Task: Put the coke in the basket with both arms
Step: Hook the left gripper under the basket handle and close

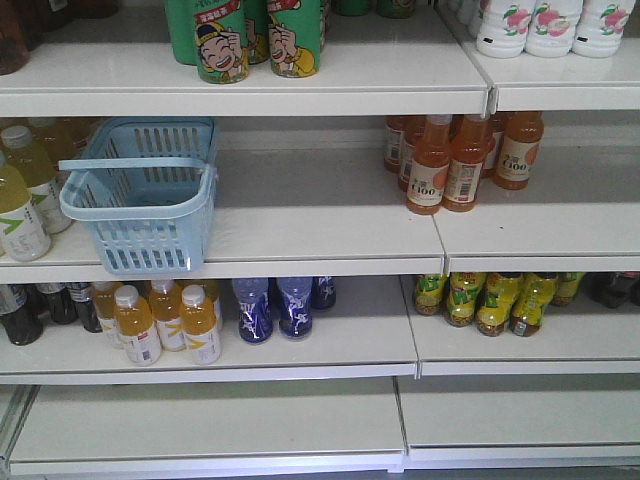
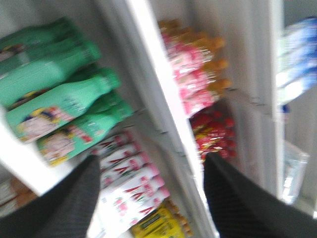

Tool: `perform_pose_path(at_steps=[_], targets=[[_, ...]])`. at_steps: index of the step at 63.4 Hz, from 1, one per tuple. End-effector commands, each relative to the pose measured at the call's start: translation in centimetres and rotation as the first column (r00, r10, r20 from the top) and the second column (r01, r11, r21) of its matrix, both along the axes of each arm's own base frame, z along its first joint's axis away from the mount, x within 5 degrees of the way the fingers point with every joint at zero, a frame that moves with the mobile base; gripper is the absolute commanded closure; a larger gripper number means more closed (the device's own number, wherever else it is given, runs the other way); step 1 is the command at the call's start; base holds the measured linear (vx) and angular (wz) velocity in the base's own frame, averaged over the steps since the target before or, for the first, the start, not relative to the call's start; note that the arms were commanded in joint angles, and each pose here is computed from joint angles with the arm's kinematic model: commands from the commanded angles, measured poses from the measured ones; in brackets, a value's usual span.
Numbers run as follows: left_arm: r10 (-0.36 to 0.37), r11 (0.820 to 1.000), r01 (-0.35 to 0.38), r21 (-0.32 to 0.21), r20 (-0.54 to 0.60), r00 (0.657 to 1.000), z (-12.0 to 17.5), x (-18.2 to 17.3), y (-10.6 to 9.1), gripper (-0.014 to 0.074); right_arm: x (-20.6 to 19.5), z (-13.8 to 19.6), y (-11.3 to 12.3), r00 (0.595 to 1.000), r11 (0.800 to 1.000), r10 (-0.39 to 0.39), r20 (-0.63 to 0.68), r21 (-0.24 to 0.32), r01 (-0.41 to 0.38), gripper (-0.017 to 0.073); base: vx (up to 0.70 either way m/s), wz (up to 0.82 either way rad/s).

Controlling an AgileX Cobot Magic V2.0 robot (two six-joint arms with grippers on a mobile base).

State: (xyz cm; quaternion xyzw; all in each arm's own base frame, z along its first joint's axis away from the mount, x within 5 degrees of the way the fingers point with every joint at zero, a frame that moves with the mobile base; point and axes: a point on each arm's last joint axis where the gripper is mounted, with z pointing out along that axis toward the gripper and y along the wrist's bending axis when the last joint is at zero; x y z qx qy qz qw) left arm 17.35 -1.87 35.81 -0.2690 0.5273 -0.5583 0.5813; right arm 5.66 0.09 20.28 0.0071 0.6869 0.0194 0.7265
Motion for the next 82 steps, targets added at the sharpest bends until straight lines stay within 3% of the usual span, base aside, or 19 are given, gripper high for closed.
perform_pose_path(at_steps=[1, 8, 17, 27, 31, 47, 64, 82], targets=[[-0.072, 0.996, 0.072, -0.045, 0.002, 0.997, -0.5, 2.4, -0.4, 0.0046, -0.1, 0.3, 0.0, 0.997, 1.000, 0.002, 0.078, -0.011, -0.001, 0.0564, 0.00, 0.00], [-0.122, 0.989, 0.116, -0.094, -0.063, 0.991, -2.9, 5.3, -0.5, 0.0042, -0.1, 0.3, 0.0, 0.997, 1.000, 0.002, 0.078, -0.011, -0.001, 0.0564, 0.00, 0.00], [-0.112, 0.975, 0.081, -0.205, -0.141, 0.984, -6.6, 8.9, 0.2, 0.0042, -0.1, 0.3, 0.0, 0.997, 1.000, 0.002, 0.079, -0.011, -0.001, 0.0564, 0.00, 0.00], [-0.098, 0.933, 0.045, -0.357, -0.133, 0.986, -10.7, 12.0, 1.0, 0.0042, -0.1, 0.3, 0.0, 0.997, 1.000, 0.002, 0.079, -0.011, -0.001, 0.0564, 0.00, 0.00], [-0.090, 0.918, 0.031, -0.395, -0.131, 0.987, -12.3, 13.0, 1.3, 0.0042, -0.1, 0.3, 0.0, 0.997, 1.000, 0.002, 0.079, -0.011, -0.001, 0.0564, 0.00, 0.00], [-0.146, 0.912, 0.090, -0.400, -0.113, 0.983, -15.6, 17.8, 1.1, 0.0042, -0.1, 0.3, 0.0, 0.997, 1.000, 0.002, 0.078, -0.011, -0.001, 0.0564, 0.00, 0.00], [-0.170, 0.924, 0.126, -0.360, -0.093, 0.981, -15.5, 20.4, 1.0, 0.0042, -0.1, 0.3, 0.0, 0.997, 1.000, 0.002, 0.078, -0.011, -0.001, 0.0564, 0.00, 0.00], [-0.151, 0.934, 0.104, -0.342, -0.114, 0.982, -15.2, 22.2, 1.1, 0.0042, -0.1, 0.3, 0.0, 0.997, 1.000, 0.002, 0.078, -0.011, -0.001, 0.0564, 0.00, 0.00]])
